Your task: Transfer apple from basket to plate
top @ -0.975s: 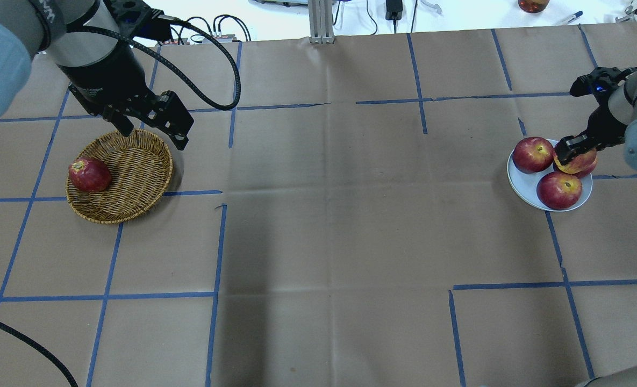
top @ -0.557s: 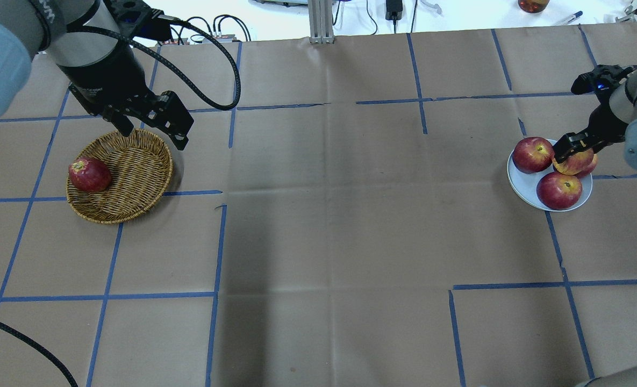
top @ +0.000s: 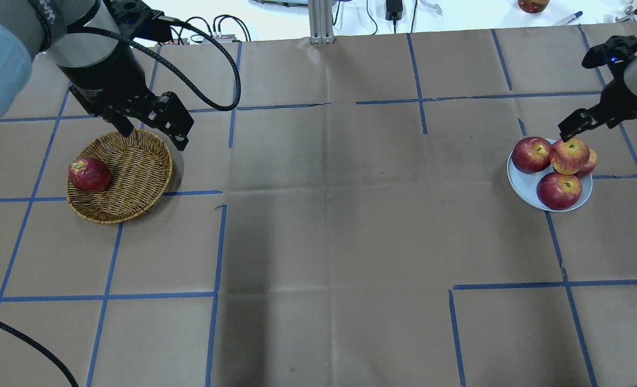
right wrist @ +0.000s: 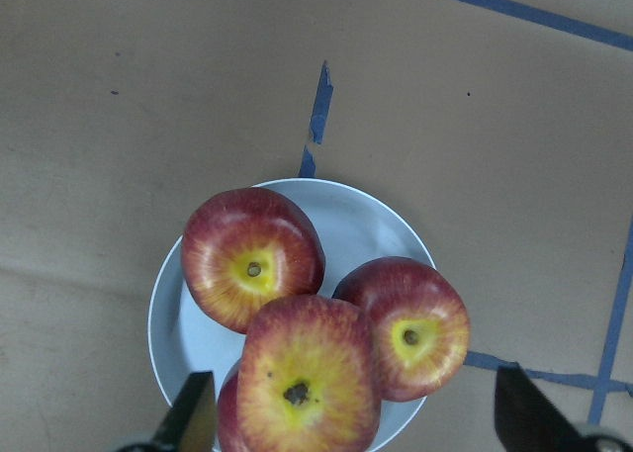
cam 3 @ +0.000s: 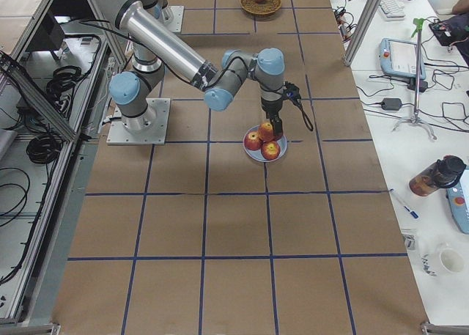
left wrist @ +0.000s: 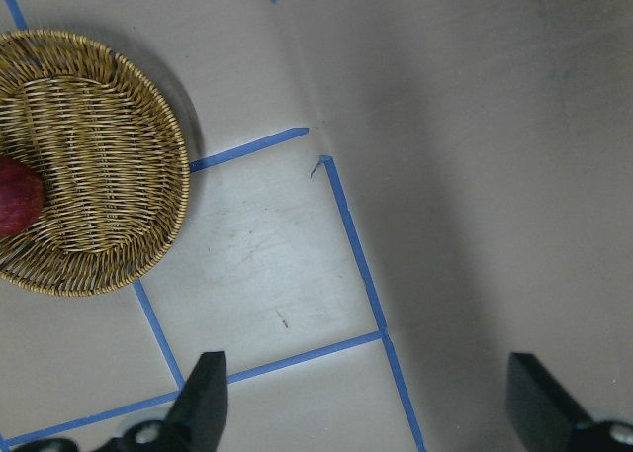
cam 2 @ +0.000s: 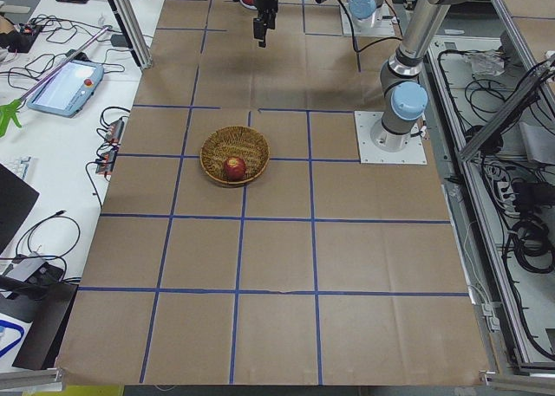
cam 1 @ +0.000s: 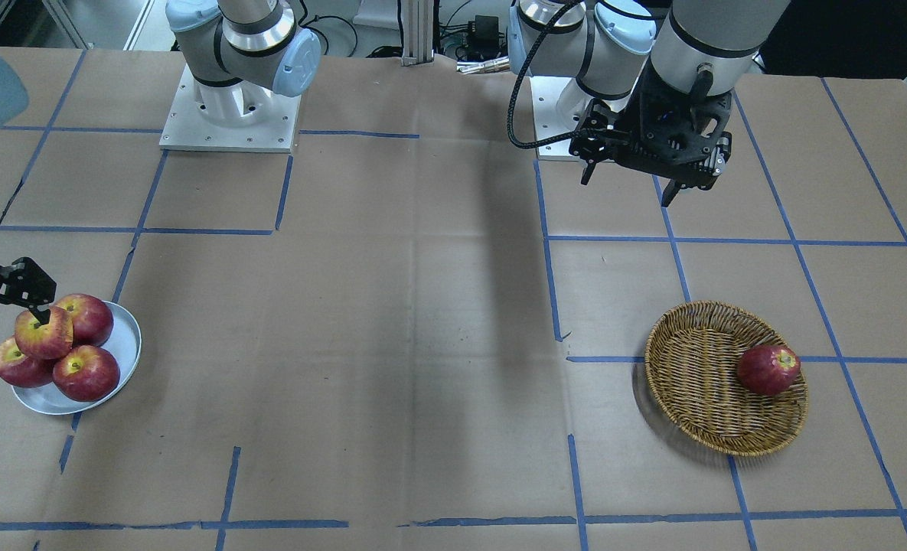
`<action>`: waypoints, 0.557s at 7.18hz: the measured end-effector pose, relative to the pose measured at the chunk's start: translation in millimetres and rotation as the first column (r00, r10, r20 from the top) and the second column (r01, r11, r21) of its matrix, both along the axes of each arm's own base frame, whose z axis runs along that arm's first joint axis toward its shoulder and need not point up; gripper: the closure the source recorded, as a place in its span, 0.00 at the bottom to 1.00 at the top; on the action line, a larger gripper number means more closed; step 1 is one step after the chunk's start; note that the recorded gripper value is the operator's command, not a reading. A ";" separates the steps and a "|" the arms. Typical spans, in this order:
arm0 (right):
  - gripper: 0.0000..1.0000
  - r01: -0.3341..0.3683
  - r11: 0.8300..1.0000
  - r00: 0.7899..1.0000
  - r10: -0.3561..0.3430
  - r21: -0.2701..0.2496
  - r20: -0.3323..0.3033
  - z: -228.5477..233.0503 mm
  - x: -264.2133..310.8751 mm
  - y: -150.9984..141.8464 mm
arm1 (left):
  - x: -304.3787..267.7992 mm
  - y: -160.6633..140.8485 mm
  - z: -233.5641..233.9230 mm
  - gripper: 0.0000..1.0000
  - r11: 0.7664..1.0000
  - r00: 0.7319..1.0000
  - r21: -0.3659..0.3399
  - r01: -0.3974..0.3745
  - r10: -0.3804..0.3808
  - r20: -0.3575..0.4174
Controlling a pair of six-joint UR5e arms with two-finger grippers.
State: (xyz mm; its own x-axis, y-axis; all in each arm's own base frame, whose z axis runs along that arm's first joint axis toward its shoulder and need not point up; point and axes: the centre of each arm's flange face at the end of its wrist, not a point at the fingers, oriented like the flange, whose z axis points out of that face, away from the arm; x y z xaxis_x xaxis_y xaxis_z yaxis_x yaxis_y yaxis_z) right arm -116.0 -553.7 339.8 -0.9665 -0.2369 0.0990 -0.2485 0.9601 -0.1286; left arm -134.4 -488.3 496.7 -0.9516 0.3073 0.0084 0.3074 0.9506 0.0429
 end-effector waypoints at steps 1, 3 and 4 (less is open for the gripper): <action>0.00 -0.009 1.000 1.000 0.009 0.003 0.010 28.5 19.2 2.9 | 0.0 0.0 0.1 0.01 1.000 1.000 -0.001 0.000 0.000 0.000; 0.00 0.045 0.998 0.997 -0.047 0.045 0.055 80.1 82.7 27.3 | 0.0 -0.1 0.3 0.01 1.000 1.000 -0.001 0.000 0.000 0.000; 0.00 0.106 0.992 0.991 -0.111 0.067 0.072 97.5 123.7 42.7 | 0.0 -0.1 0.5 0.01 1.000 1.000 -0.001 0.000 0.000 0.000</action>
